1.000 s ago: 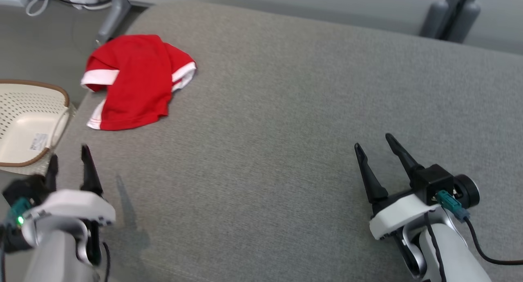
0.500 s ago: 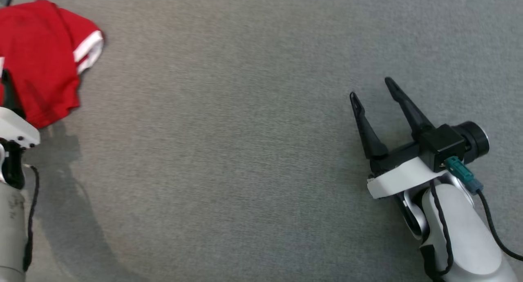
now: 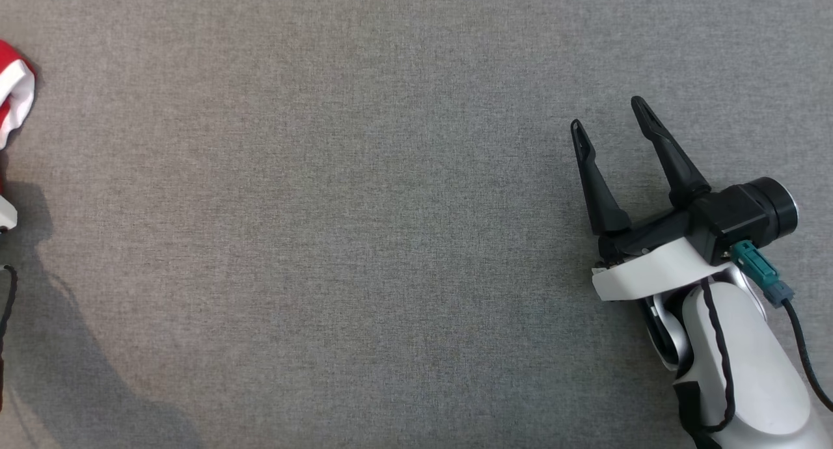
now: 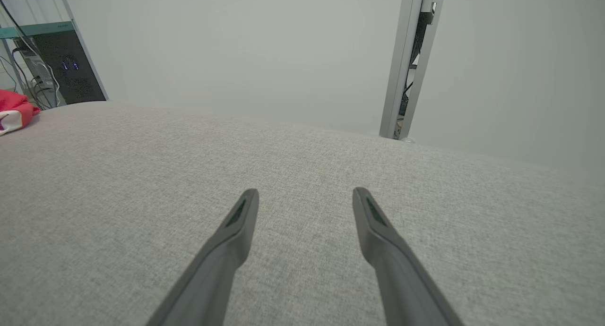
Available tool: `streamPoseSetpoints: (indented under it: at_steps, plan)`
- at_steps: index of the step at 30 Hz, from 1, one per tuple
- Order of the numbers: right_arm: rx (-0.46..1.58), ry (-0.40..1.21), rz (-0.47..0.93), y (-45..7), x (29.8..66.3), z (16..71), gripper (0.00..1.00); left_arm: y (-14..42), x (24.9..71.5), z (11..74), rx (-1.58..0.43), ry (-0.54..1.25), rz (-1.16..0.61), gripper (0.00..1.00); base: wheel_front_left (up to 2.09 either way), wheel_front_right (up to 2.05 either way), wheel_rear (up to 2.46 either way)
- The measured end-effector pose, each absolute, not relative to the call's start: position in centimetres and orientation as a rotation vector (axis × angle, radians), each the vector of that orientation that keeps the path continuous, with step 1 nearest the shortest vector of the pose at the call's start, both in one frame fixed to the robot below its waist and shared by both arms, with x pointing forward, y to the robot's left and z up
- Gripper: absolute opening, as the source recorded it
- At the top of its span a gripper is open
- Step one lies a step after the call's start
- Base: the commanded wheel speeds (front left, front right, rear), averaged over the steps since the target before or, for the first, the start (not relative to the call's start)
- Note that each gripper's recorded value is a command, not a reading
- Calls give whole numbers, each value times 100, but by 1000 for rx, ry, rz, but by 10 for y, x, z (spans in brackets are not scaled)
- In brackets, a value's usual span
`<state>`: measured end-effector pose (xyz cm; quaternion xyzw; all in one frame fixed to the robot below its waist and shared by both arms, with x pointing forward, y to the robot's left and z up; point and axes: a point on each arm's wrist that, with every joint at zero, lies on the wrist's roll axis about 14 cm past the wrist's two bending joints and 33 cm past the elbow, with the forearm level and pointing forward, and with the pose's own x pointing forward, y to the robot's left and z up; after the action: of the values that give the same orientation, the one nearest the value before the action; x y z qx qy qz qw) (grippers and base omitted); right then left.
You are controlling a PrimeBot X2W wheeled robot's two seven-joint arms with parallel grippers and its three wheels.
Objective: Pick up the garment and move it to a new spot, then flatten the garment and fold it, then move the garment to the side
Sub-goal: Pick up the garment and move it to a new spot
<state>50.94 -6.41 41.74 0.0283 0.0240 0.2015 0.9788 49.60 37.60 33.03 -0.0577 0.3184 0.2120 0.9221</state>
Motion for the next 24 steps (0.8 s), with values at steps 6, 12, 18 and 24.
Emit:
streamPoseSetpoints:
  at_steps: [6, 12, 18, 24]
  plan:
    - [65, 37, 368, -75, 505, 429, 100, 358, 529, 374, -64, 503, 332, 0, 0, 0, 0]
    - [79, 11, 346, -81, 495, 449, 100, 316, 563, 433, -34, 333, 200, 0, 0, 0, 0]
    - [116, -21, 315, -90, 484, 470, 100, 246, 578, 472, -72, 206, 47, 0, 0, 0, 0]
    - [130, -40, 274, -106, 469, 485, 100, 163, 568, 482, -140, 160, -116, 0, 0, 0, 0]
